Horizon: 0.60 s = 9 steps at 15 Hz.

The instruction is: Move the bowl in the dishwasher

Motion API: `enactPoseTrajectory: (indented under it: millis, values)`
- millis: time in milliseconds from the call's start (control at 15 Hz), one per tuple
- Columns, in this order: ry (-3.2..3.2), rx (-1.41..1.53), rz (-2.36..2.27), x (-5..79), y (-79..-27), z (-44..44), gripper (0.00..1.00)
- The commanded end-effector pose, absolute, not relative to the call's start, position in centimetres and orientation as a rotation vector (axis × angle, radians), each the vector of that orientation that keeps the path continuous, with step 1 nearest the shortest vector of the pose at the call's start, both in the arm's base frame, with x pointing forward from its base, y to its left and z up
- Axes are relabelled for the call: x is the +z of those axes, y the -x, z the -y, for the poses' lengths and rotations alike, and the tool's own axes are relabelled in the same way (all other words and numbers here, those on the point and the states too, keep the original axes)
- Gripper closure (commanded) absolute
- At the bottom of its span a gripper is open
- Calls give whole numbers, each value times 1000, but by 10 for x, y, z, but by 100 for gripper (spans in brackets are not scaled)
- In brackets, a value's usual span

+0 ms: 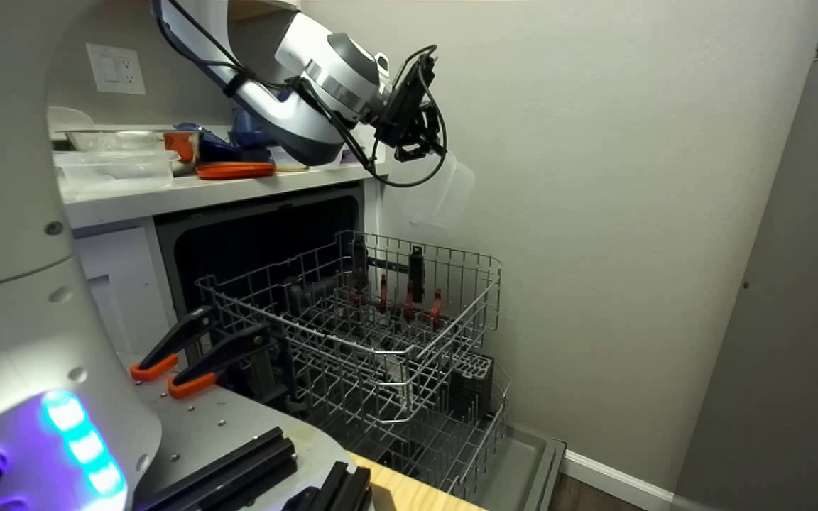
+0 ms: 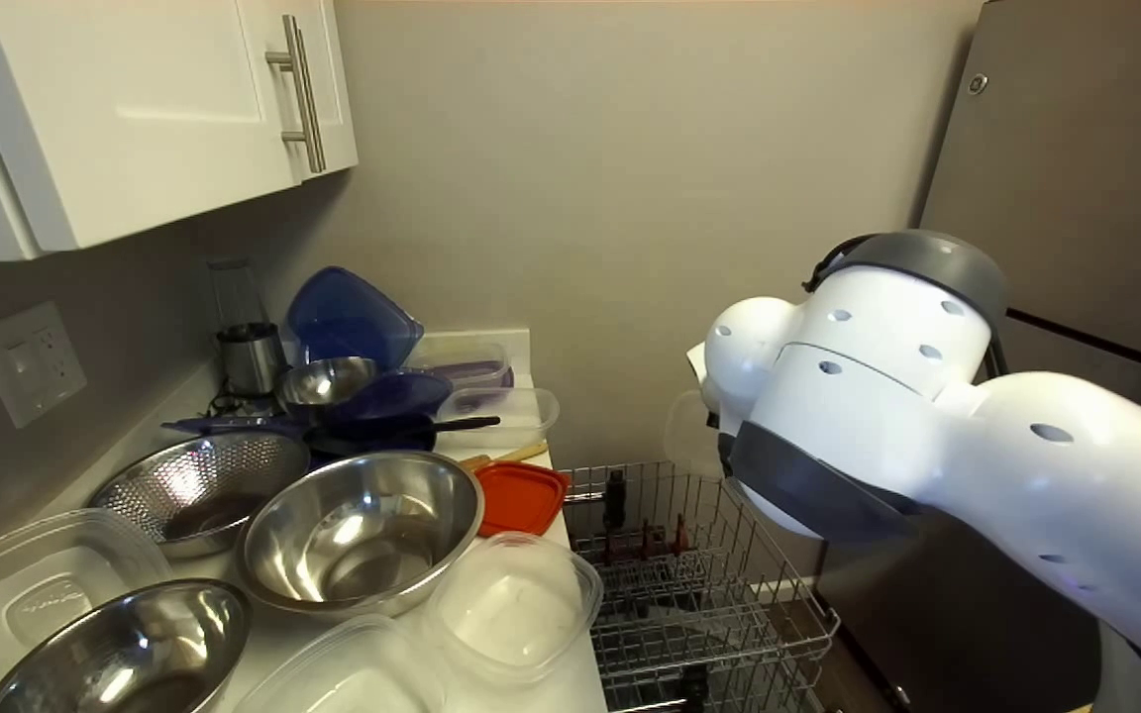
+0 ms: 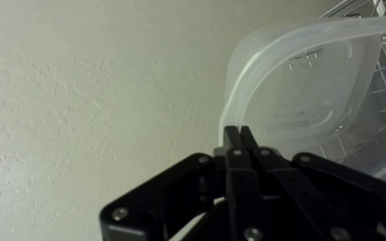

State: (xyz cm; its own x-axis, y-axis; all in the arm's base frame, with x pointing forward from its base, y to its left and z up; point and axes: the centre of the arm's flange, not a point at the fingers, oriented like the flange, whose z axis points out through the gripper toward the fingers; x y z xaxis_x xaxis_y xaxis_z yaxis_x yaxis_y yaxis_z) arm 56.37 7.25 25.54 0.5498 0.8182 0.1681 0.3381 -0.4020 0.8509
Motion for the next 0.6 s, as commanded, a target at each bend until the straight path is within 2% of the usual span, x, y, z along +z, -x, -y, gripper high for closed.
enactPoseTrajectory:
  millis: [0,533]
  values:
    - [-1839,797,-950,246,-568,-86,100]
    - [-1636,908,-1124,226,-606,-132,100]
